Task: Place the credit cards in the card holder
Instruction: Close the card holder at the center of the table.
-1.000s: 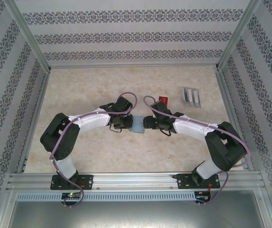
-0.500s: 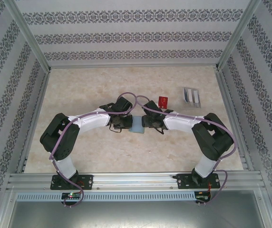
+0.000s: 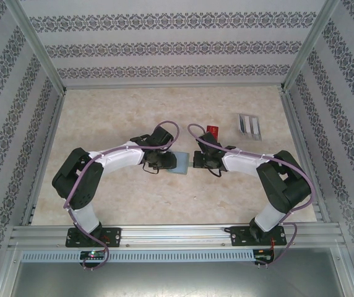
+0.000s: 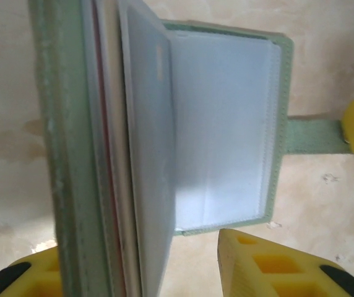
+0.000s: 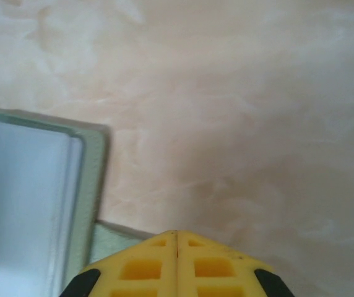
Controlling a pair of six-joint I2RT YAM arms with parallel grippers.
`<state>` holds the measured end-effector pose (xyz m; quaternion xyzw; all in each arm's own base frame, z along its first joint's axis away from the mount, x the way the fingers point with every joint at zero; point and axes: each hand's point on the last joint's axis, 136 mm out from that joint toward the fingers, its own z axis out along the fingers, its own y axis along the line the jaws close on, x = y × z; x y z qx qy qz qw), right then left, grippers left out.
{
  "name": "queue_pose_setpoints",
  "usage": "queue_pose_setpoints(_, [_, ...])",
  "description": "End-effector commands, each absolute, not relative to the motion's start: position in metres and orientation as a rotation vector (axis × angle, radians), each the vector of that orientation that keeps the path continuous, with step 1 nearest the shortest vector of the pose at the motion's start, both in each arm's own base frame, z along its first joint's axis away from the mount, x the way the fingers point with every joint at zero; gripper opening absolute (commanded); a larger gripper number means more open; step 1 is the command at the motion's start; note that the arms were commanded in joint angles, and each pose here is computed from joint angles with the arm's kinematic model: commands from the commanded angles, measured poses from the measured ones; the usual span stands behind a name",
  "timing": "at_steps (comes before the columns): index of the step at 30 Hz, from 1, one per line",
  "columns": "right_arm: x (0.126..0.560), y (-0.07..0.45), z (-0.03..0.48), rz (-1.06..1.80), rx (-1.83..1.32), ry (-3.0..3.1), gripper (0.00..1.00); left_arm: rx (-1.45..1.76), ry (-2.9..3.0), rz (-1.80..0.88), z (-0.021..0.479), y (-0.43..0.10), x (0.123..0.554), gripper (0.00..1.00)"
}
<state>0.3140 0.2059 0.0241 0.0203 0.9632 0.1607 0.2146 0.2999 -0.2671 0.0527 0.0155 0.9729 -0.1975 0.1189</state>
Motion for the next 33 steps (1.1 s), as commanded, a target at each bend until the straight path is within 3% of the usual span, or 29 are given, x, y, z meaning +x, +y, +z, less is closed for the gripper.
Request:
queue_pose_setpoints(1, [0.316, 0.224, 0.027, 0.635, 0.072, 2.644, 0.04, 0.148, 2.752, -0.707, 0.083, -0.291, 0.301, 0.43])
queue_pose_setpoints(8, [0.322, 0.227, 0.027, 0.814, 0.178, 2.620, 0.02, 0.213, 2.702, -0.811, 0.093, -0.311, 0.305, 0.43])
queue_pose_setpoints(14, [0.323, 0.210, 0.035, 0.862, 0.266, 2.586, 0.27, 0.242, 2.723, -0.798, 0.082, -0.317, 0.308, 0.39])
queue_pose_setpoints(15, [0.322, 0.207, 0.037, 0.871, 0.271, 2.584, 0.31, 0.243, 2.727, -0.796, 0.079, -0.318, 0.309, 0.36])
queue_pose_setpoints(18, [0.317, 0.207, 0.043, 0.907, 0.229, 2.583, 0.38, 0.239, 2.745, -0.786, 0.068, -0.319, 0.311, 0.10])
queue_pose_setpoints(20, [0.314, 0.203, 0.042, 0.901, 0.228, 2.590, 0.38, 0.245, 2.745, -0.801, 0.064, -0.322, 0.312, 0.04])
queue_pose_setpoints(33, [0.304, 0.210, 0.045, 1.125, 0.362, 2.571, 0.46, 0.197, 2.780, -0.910, 0.065, -0.335, 0.312, 0.04])
